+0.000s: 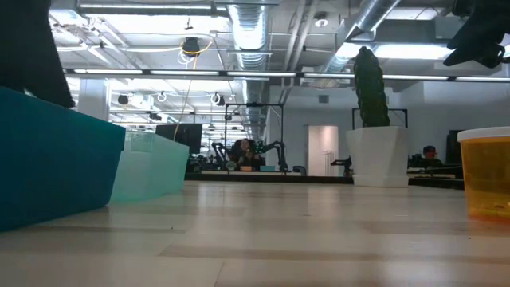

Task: Pick and place medicine bottles into bin by pill shape (circle, oval)
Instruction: Put the top big orange pill bottle into the blue bin, then put the big orange pill bottle into the blue bin

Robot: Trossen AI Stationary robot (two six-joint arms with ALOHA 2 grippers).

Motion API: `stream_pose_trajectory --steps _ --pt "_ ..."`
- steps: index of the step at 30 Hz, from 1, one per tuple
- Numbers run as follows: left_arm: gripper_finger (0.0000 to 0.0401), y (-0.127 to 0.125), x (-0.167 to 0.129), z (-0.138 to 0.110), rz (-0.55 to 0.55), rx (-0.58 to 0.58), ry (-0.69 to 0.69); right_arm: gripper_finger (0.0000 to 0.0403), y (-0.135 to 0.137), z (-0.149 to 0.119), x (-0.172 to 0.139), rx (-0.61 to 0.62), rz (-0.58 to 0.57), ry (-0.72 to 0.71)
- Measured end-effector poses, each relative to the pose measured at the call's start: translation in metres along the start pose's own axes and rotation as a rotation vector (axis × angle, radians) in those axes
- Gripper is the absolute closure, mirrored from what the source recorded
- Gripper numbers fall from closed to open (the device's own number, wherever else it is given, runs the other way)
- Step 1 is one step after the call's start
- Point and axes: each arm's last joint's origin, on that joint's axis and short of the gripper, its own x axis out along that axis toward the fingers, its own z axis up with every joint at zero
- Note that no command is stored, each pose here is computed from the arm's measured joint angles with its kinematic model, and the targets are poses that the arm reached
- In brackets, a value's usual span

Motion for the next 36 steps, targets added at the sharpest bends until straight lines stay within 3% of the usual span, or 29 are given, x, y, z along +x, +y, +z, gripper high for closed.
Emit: stream_pose_trajectory --steps 6,14,18,21,25,30,36 --pt "0.0079 -0.012 -0.022 0.012 -0.046 0.012 0.015 0.0228 0.0 0.0 0.0 0.0 0.0 0.0" --pt "0.0079 -0.016 -0.044 0.041 -0.015 0.0 -0.052 0.0228 0.0 0.0 0.0 -0.006 0.0 0.0" --pt "0.0079 -0.034 -0.048 0.077 -0.091 0.026 -0.163 0.0228 0.0 0.0 0.0 -0.009 0.0 0.0" --pt "0.0079 -0.053 -0.043 0.114 -0.143 0.119 -0.191 0.0228 0.0 0.0 0.0 -0.009 0.0 0.0" --pt "0.0079 -0.078 -0.02 0.169 -0.249 0.275 -0.205 0.0228 0.0 0.0 0.0 -0.009 0.0 0.0" --pt "0.0079 -0.095 0.012 0.236 -0.467 0.376 -0.258 0.0228 0.0 0.0 0.0 -0.009 0.0 0.0" --pt "0.0085 -0.1 0.037 0.274 -0.62 0.451 -0.347 0.0228 0.0 0.0 0.0 -0.01 -0.003 0.004"
